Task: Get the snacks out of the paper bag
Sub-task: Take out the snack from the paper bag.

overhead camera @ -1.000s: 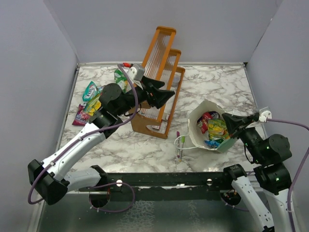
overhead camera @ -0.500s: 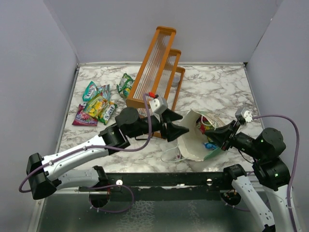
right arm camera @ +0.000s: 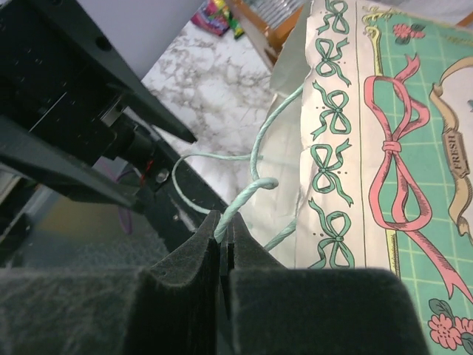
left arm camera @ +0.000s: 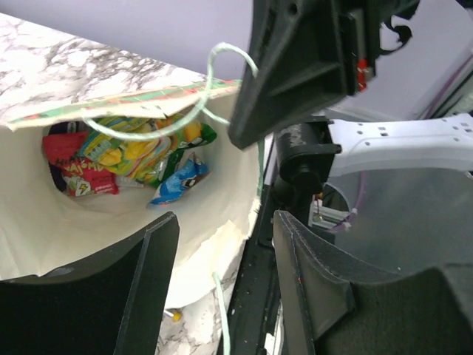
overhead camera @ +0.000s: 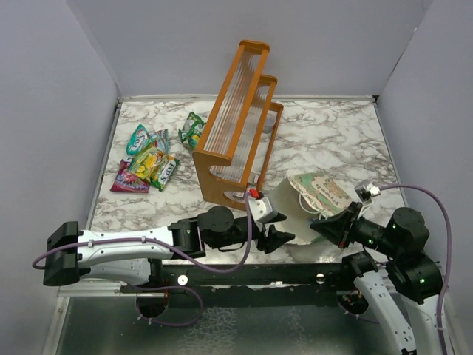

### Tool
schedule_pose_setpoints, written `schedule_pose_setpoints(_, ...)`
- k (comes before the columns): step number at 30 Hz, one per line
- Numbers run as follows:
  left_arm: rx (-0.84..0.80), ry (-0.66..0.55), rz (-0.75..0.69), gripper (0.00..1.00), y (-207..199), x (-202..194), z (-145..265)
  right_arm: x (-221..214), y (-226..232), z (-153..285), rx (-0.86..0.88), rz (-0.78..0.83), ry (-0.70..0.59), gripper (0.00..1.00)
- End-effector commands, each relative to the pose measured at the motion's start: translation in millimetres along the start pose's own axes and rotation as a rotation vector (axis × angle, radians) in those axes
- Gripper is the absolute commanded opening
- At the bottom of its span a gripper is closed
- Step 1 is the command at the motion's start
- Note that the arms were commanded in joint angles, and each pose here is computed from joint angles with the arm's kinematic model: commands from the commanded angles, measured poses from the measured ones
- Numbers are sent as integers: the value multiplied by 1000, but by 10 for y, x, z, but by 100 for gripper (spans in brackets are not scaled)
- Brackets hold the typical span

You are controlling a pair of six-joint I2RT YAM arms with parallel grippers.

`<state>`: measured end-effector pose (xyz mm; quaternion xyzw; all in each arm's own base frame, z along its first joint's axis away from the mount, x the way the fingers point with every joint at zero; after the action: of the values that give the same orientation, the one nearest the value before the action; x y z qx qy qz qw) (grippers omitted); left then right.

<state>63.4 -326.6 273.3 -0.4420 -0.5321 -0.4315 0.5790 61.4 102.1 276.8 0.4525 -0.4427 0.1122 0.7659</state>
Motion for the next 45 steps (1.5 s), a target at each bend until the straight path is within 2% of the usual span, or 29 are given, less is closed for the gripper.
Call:
schedule_pose_setpoints(1, 83, -86, -13, 56, 84, 117, -21, -150, 141, -33, 170, -117, 83, 2)
schedule_pose_setpoints(5, 116, -114, 2, 56, 128, 67, 125, -295, 45, -153, 204, -219, 216, 2)
schedule_pose_setpoints(8, 161, -114, 24, 56, 180, -8, 213, -243, 22, -161, 164, -194, 215, 2)
schedule_pose_setpoints(12, 171, -117, 77, 55, 180, -136, 174, -155, 81, -169, 204, -157, 209, 2)
schedule_pose_setpoints(15, 168, -161, 113, 49, 159, -236, 57, -100, 86, -143, 186, -86, 166, 2)
schedule_pose_setpoints(21, 234, -153, 97, 34, 144, -405, -274, 40, 64, -86, 83, -42, 14, 2)
schedule_pose_setpoints(27, 277, -168, 93, 32, 143, -500, -479, 170, 91, -36, 55, -4, -110, 2)
schedule_pose_setpoints(35, 246, -294, -122, 35, 122, -580, -812, 235, 143, -66, 95, 6, -113, 2)
schedule_pose_setpoints(39, 288, -251, -221, 35, 170, -742, -1064, 247, 162, -29, 89, 21, -131, 2)
schedule_pose_setpoints(45, 403, -201, -247, 35, 298, -865, -1299, 286, 205, 13, 90, 37, -156, 2)
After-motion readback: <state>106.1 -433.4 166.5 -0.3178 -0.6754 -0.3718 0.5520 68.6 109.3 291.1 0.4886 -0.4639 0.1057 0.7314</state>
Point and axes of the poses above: each gripper's point midway between its finger pads, its own z axis back along the fingers, its own y axis along the line the jaws close on, x = y × z, the point moved 6 cm from there along z, back along the fingers, and after that the axes turned 8 degrees about -z, right-handed, at the moved point
